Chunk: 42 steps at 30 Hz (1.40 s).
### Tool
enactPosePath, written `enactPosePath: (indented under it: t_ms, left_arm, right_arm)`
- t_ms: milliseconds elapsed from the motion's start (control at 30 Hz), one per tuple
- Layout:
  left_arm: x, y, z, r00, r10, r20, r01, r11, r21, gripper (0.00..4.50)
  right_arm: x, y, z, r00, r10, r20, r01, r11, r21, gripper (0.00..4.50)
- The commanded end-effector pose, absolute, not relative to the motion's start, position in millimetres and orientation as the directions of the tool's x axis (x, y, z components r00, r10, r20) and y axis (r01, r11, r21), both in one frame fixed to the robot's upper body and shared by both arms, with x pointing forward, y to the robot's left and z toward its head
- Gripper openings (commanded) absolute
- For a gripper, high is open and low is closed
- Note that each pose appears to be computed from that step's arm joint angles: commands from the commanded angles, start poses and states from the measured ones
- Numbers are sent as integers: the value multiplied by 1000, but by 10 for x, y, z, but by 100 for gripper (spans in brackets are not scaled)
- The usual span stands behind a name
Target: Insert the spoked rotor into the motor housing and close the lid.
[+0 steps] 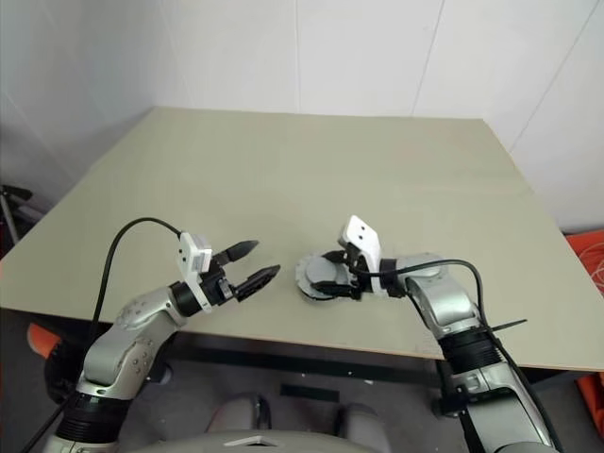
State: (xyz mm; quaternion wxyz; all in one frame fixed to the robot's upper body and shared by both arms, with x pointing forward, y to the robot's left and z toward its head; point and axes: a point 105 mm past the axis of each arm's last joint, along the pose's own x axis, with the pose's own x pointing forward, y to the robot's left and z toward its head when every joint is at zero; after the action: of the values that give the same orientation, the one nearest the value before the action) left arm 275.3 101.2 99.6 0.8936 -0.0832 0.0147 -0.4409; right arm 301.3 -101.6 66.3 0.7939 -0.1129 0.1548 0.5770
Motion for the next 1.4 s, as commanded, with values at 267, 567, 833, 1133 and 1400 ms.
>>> enactPosePath:
  t_ms: [267,567,833,1133,1400]
  left_arm:
    - [2738,1015,1098,595,-800,77,801,581,-142,450]
    - [2747,1001,1109,595,-800,80,801,581,-145,450]
    - [2750,976,1121,592,-802,80,803,578,-146,450]
    - [2745,984,1101,593,-801,78,802,579,-149,450]
    - [2716,984,1097,595,-800,80,800,580,-150,450]
  right_arm:
    - [2993,-1040,738,268,885,-381,-961,276,-34,320]
    - [2975,-1026,615,286,866,-411,-957,276,-84,320]
    - [2967,-1050,574,289,853,-434,-957,263,-120,320]
    - [2948,-1121,544,255,841,-477,-966,243,-88,320]
    - [3014,-1121,545,287,826,-485,-957,269,-109,320]
